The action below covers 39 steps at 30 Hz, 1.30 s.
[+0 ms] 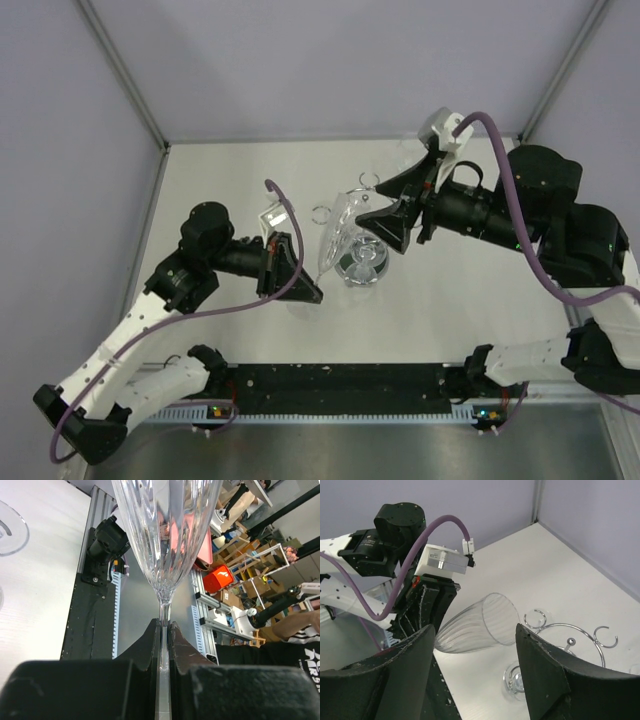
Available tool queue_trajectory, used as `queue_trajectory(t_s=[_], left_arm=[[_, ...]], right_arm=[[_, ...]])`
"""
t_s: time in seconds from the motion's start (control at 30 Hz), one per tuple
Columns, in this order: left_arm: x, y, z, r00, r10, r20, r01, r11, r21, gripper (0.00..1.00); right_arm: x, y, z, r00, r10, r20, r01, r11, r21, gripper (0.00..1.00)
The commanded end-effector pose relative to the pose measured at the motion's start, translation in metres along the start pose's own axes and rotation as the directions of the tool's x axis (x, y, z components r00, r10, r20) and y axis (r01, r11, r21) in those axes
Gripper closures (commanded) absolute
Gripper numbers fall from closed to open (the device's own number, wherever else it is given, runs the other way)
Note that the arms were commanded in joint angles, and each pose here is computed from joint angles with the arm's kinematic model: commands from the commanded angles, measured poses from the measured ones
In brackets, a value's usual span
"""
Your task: Take the wine glass off the wine glass rack
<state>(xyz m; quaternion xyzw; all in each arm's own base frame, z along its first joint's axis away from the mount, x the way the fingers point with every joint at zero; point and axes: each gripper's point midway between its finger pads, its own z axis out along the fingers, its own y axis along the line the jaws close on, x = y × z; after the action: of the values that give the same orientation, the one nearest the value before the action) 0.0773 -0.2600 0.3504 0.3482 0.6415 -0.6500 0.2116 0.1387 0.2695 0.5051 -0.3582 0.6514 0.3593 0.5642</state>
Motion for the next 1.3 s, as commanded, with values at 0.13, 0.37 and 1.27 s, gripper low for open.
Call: queue_trajectory(t_s=[0.13, 0.37, 1.27], left_arm=[[0.021, -0.013, -0.008, 0.992, 0.120, -0.033, -0.118, 0.992, 0.052, 1.00], [0.026, -0.019, -0.010, 0.987, 0.153, -0.042, -0.149, 0.985, 0.083, 1.00], [0.033, -0.014, -0.012, 0.977, 0.208, -0.039, -0.205, 0.977, 0.062, 1.00]], right_arm=[[-0.018, 0.027, -0.019, 0.991, 0.135, 0.017, -0.132, 0.984, -0.121, 0.35], [-0.005, 0.033, -0.007, 0.985, 0.164, -0.053, -0.170, 0.977, -0.131, 0.37], [0.037, 0.055, 0.014, 0.955, 0.191, -0.228, -0.249, 0.934, -0.258, 0.73]])
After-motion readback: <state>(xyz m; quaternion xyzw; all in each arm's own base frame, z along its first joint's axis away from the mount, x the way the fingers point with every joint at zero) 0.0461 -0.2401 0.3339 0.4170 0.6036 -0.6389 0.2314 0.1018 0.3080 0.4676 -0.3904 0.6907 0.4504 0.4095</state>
